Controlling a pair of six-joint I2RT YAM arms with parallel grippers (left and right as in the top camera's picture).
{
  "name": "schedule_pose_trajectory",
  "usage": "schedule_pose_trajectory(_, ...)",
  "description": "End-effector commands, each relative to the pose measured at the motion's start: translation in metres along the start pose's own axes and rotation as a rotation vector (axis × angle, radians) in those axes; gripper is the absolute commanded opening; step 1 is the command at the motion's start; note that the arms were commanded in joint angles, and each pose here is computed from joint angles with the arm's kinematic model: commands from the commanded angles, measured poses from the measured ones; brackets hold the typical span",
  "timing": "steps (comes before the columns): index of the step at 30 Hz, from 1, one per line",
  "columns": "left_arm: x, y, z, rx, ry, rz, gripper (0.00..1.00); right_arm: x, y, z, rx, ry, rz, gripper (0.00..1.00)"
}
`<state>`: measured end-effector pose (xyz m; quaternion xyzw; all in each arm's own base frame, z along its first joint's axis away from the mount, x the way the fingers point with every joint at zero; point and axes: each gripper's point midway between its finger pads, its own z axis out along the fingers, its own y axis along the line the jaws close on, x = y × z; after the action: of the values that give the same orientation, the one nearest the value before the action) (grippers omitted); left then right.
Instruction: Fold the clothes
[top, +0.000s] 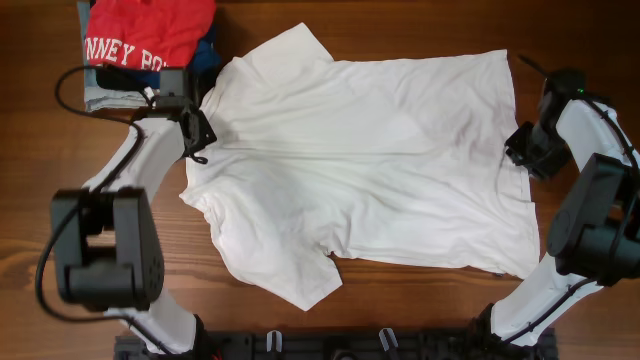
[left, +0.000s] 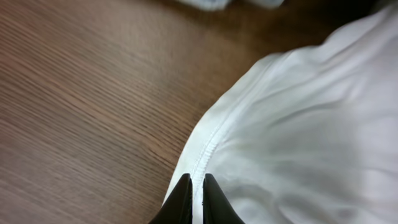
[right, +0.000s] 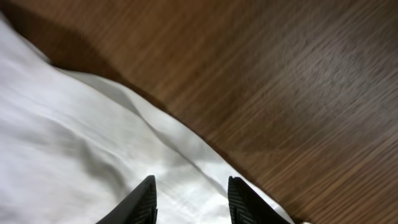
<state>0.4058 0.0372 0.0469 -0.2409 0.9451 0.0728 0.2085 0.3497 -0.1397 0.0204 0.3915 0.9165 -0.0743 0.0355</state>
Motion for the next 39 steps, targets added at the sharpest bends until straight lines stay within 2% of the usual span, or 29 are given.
schedule_pose_trajectory(1, -0.034, 0.002, -0.05, 0.058, -0.15, -0.056, 0.06, -0.03, 0.014, -0.055, -0.105, -0.117, 0.018, 0.4)
schedule_pose_trajectory(5, -0.044, -0.056, -0.083, 0.382, -0.176, -0.028, 0.04, -0.032, 0.089, -0.112, -0.535, -0.157, -0.239, 0.44)
schedule_pose_trajectory(6, -0.044, -0.072, -0.087, 0.44, -0.18, -0.009, 0.04, -0.03, 0.102, -0.118, -0.592, -0.168, -0.275, 0.44)
schedule_pose_trajectory(9, -0.042, -0.125, -0.082, 0.54, -0.231, 0.059, 0.04, -0.025, 0.148, -0.118, -0.652, -0.222, -0.37, 0.31)
schedule_pose_trajectory(11, -0.039, -0.148, -0.069, 0.573, -0.249, 0.083, 0.04, -0.022, 0.177, -0.112, -0.668, -0.256, -0.424, 0.17)
schedule_pose_trajectory(12, -0.036, -0.157, -0.058, 0.578, -0.247, 0.09, 0.04, -0.021, 0.188, -0.104, -0.66, -0.269, -0.435, 0.09)
schedule_pose_trajectory(13, -0.033, -0.159, -0.051, 0.576, -0.239, 0.091, 0.04, -0.021, 0.194, -0.097, -0.647, -0.273, -0.433, 0.05)
schedule_pose_trajectory(16, -0.015, -0.157, -0.007, 0.522, -0.171, 0.096, 0.04, -0.025, 0.203, -0.066, -0.599, -0.269, -0.403, 0.04)
schedule_pose_trajectory(19, -0.011, -0.155, 0.016, 0.498, -0.161, 0.09, 0.04, -0.026, 0.209, -0.044, -0.592, -0.258, -0.403, 0.04)
schedule_pose_trajectory(25, -0.017, -0.14, 0.039, 0.397, -0.2, 0.07, 0.04, -0.038, 0.201, -0.015, -0.489, -0.287, -0.381, 0.04)
schedule_pose_trajectory(39, -0.017, -0.111, 0.077, 0.335, -0.164, 0.021, 0.04, -0.055, 0.187, 0.012, -0.396, -0.328, -0.366, 0.04)
